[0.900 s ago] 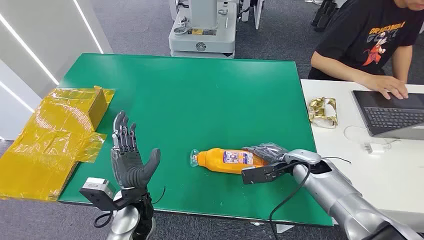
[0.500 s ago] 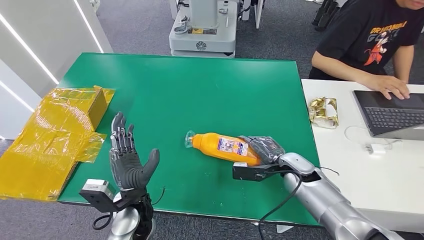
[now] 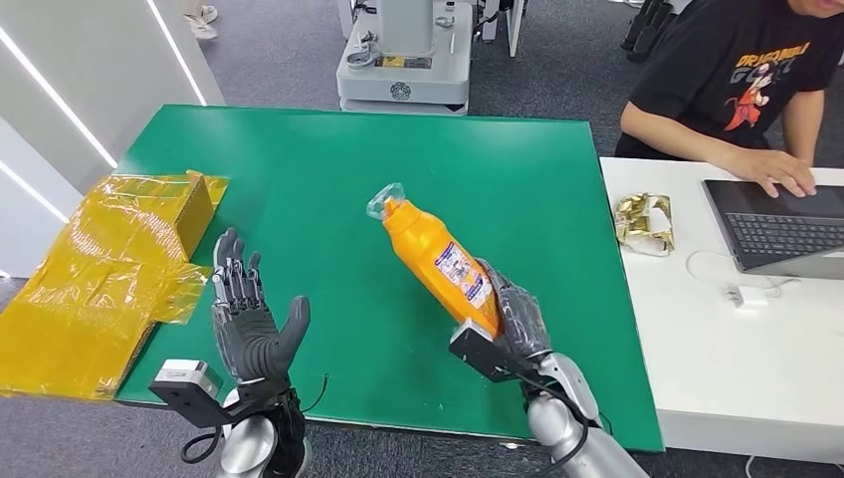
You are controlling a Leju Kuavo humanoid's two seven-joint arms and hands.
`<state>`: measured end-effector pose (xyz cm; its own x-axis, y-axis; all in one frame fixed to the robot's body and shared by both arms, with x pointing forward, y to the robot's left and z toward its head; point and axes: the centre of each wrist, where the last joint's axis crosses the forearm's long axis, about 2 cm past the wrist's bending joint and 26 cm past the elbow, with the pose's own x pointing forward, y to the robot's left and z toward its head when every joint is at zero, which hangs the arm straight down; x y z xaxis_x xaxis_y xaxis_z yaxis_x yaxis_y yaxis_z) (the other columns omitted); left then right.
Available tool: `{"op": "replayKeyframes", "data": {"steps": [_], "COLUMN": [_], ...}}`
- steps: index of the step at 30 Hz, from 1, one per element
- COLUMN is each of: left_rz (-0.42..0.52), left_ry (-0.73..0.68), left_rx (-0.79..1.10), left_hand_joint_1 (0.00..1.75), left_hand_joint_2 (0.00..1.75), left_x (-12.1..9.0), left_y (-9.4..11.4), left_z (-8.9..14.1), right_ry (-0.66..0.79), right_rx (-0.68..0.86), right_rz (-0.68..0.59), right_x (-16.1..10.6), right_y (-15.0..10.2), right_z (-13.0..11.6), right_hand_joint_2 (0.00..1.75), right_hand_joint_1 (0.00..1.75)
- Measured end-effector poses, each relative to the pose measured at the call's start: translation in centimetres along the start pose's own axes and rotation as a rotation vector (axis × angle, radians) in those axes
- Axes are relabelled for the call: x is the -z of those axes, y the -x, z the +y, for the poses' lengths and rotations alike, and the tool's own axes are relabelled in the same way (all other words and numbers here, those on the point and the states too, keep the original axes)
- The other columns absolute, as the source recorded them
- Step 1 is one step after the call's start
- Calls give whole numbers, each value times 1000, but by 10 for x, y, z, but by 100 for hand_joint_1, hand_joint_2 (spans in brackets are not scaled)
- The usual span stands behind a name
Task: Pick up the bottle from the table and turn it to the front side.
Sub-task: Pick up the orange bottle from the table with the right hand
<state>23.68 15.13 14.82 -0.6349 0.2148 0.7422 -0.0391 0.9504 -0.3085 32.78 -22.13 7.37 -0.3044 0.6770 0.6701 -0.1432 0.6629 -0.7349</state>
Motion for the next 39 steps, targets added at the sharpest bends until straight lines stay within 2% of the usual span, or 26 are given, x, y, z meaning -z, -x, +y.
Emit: {"op": "replayKeyframes", "data": {"steps": [5,10,13,18,23,39], "left_rz": [10,43,82,177,223,278], "left_ry": [-5,9,60,215,305,357], "left_rx": [-35,-218,-261,-253,-252,-210], "left_hand_joint_1": [0,0,0,0,0,0], "left_hand_joint_2": [175,175,175,175,175,175], "left_x": [0,0,2,-1,-5,-3], "left_y": [0,0,2,14,26,36], "left_z": [-1,-5,-7,-15,-22,-24], "right_ry": [44,97,102,41,-14,-225], "right_rx": [44,61,72,59,41,37], "right_rz": [-28,-129,-158,-190,-199,-129], "right_x": [-7,-16,-23,-36,-40,-35], "right_y": [-8,-24,-34,-45,-48,-44], "right_z": [6,18,26,35,37,37], "right_hand_joint_2": [175,175,175,175,175,175], "right_hand_joint_1": [175,175,175,175,175,175]}}
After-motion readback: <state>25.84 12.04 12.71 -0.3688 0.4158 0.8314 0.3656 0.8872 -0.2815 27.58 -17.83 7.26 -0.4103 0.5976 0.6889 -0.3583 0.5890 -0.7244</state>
